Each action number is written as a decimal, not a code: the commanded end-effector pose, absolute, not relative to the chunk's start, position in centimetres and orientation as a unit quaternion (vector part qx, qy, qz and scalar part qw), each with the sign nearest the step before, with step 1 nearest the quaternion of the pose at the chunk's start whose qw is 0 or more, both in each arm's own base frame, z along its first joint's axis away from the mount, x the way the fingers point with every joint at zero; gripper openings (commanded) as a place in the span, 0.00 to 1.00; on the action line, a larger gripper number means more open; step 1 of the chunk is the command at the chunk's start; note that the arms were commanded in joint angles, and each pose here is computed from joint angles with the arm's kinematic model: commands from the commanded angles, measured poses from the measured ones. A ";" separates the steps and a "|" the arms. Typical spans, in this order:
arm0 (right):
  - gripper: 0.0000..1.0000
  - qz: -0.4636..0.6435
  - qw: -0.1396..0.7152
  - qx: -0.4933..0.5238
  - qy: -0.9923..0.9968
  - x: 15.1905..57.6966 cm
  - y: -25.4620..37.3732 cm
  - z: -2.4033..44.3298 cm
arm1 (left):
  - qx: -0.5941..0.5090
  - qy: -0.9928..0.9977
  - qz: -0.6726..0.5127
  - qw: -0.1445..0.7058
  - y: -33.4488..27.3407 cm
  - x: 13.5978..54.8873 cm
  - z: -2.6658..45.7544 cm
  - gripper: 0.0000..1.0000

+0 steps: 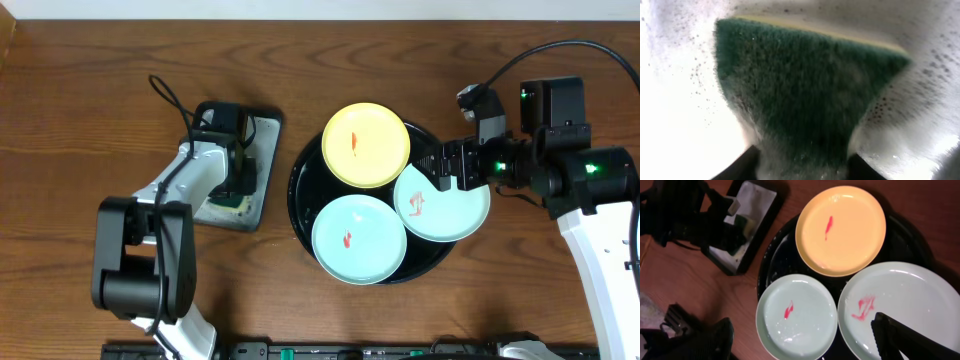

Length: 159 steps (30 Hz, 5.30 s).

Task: Clean dirty plates on tray and stack at the side

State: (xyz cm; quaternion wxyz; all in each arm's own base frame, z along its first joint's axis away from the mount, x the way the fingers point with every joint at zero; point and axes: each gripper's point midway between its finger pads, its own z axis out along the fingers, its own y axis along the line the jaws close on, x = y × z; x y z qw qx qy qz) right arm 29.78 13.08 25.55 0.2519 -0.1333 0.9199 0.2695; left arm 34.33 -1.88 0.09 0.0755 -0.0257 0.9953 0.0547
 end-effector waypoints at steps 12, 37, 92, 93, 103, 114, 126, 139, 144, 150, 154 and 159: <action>0.89 0.274 0.260 -0.136 0.916 30.0 13.5 26.3 | -0.024 0.999 0.025 0.040 -2.8 33.1 -1.2 0.67; 0.90 0.275 0.260 -0.136 0.916 29.9 13.5 26.3 | -0.030 0.994 0.047 0.095 -1.7 33.5 3.6 0.77; 0.92 0.275 0.252 -0.134 0.918 29.6 13.5 26.1 | -0.045 0.992 0.041 0.111 -1.7 33.4 5.1 0.61; 0.91 0.275 0.252 -0.134 0.918 29.6 13.5 26.1 | -0.039 0.993 0.043 0.108 -1.7 33.2 4.9 0.61; 0.91 0.275 0.251 -0.134 0.918 29.6 13.5 26.1 | -0.023 0.996 0.049 0.071 -1.6 32.1 0.9 0.61; 0.91 0.275 0.250 -0.134 0.919 29.5 13.5 26.0 | -0.023 0.996 0.050 0.066 -1.7 32.7 -0.6 0.55; 0.91 0.275 0.249 -0.134 0.919 29.5 13.5 26.0 | -0.025 0.993 0.046 0.104 -1.7 33.5 5.3 0.64; 0.91 0.275 0.248 -0.134 0.919 29.5 13.5 26.0 | -0.023 0.996 0.050 0.077 -1.6 32.8 1.6 0.55; 0.91 0.275 0.248 -0.134 0.919 29.5 13.5 26.0 | -0.024 0.995 0.049 0.080 -1.7 33.3 1.1 0.46; 0.91 0.275 0.248 -0.133 0.919 29.4 13.5 26.0 | -0.023 0.996 0.050 0.069 -1.7 33.2 -0.1 0.45; 0.91 0.275 0.248 -0.133 0.919 29.4 13.5 26.0 | -0.022 0.997 0.053 0.050 -1.6 32.7 -1.3 0.44; 0.91 0.275 0.248 -0.133 0.919 29.4 13.5 26.0 | -0.020 0.998 0.046 0.026 -1.9 32.1 -2.8 0.31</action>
